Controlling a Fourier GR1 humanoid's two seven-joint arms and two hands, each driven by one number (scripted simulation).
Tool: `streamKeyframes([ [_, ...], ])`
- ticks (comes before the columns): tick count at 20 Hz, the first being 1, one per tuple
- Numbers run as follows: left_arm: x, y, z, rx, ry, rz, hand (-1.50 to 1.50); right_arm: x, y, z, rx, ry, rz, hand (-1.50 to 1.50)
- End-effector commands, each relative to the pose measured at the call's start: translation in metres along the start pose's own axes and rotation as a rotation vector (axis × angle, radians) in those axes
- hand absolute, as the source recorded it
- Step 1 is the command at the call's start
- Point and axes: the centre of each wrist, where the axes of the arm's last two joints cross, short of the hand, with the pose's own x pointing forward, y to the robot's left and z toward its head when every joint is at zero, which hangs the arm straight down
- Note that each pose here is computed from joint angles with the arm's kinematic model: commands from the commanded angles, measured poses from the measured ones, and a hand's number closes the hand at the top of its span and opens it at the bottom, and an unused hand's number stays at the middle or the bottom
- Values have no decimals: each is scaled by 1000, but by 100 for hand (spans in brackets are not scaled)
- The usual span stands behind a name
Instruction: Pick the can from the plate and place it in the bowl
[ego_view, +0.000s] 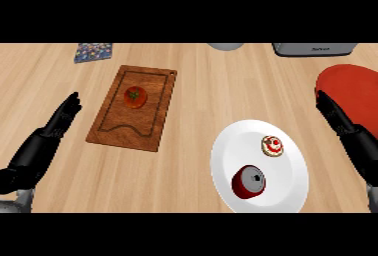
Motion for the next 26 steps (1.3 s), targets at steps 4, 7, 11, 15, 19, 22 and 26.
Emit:
streamKeyframes([
  [4,6,-38,-22,129,66,131,0,20,93,17,84,117,-119,150],
  [7,-7,-41,-8,120,119,181,0,17,28,12,37,98,504,150],
  [11,-14,-55,-7,184,181,244,0,32,127,38,-446,16,-129,-150],
  [15,-6,-83,-20,178,164,258,0,60,171,65,-533,-135,-151,-150],
  [19,6,-78,-32,153,154,262,0,92,173,84,-621,-159,-42,-150],
  [22,-2,-76,-32,172,147,255,0,98,152,101,-642,-54,99,-150],
  [26,10,-69,-34,134,142,253,0,123,145,97,-617,98,142,-150],
])
